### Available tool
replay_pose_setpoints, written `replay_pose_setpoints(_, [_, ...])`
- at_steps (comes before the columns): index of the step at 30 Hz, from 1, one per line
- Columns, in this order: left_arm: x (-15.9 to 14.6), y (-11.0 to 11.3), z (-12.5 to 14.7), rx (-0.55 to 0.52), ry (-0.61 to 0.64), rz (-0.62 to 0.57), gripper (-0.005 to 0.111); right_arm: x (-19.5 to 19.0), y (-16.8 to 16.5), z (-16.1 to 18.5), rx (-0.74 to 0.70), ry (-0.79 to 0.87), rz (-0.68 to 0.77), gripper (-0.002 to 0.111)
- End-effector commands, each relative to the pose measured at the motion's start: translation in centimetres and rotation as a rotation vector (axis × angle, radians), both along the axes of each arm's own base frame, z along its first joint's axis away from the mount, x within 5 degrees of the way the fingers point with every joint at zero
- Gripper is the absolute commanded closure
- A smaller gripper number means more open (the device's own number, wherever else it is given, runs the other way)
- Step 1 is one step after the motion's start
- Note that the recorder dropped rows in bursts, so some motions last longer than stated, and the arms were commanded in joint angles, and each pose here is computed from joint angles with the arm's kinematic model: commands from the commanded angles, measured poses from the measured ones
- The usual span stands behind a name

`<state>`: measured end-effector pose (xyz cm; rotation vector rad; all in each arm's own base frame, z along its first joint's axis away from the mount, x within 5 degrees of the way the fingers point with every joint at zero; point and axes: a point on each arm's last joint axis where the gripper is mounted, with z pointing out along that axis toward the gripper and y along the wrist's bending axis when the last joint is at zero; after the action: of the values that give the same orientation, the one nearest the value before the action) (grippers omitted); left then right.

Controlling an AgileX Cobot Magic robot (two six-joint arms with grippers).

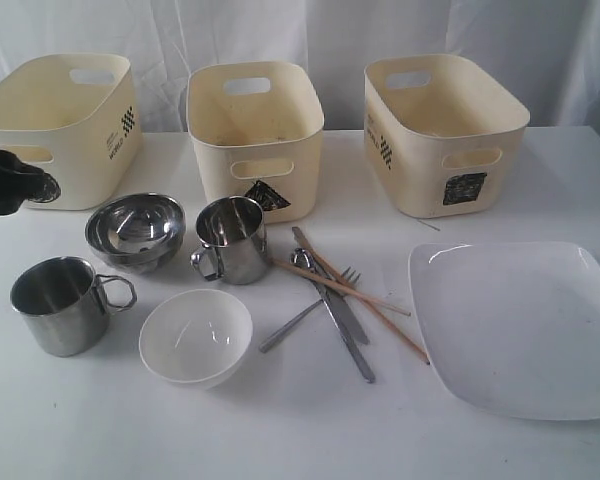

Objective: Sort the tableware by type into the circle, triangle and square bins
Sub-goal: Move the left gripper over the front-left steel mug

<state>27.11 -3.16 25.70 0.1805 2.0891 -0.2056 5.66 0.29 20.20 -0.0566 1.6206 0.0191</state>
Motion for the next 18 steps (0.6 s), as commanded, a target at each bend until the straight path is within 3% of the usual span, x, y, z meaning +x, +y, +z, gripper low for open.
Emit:
replay_pose_setpoints(1, [-1.8, -2.3, 2.1, 0.036, -0.108, -0.326, 0.053, 0.0, -0.1, -0.1, -0.002, -0.006, -0.01, 0.108])
replay_pose_setpoints(4, [-2.7, -2.8, 3.6, 0.039, -0.2, -0.405, 0.066, 0.0, -0.1, -0.1, -0.002, -0.006, -0.01, 0.108])
replay_pose_setpoints(7, [-3.4, -2.8, 4.6, 0.049, -0.249, -0.408, 0.071, 0.0, -0.1, -0.1, -0.002, -0.006, -0.01, 0.108])
replay_pose_setpoints(15, [-4.0, -2.8, 5.5, 0.003, -0.265, -0.382, 0.06, 0.0, -0.1, -0.1, -0.002, -0.006, -0.01, 0.108])
replay_pose_setpoints(18, [-3.8, -2.4, 5.5, -0.023, -0.247, -0.323, 0.058, 0.0, -0.1, -0.1, -0.002, -0.006, -0.01, 0.108])
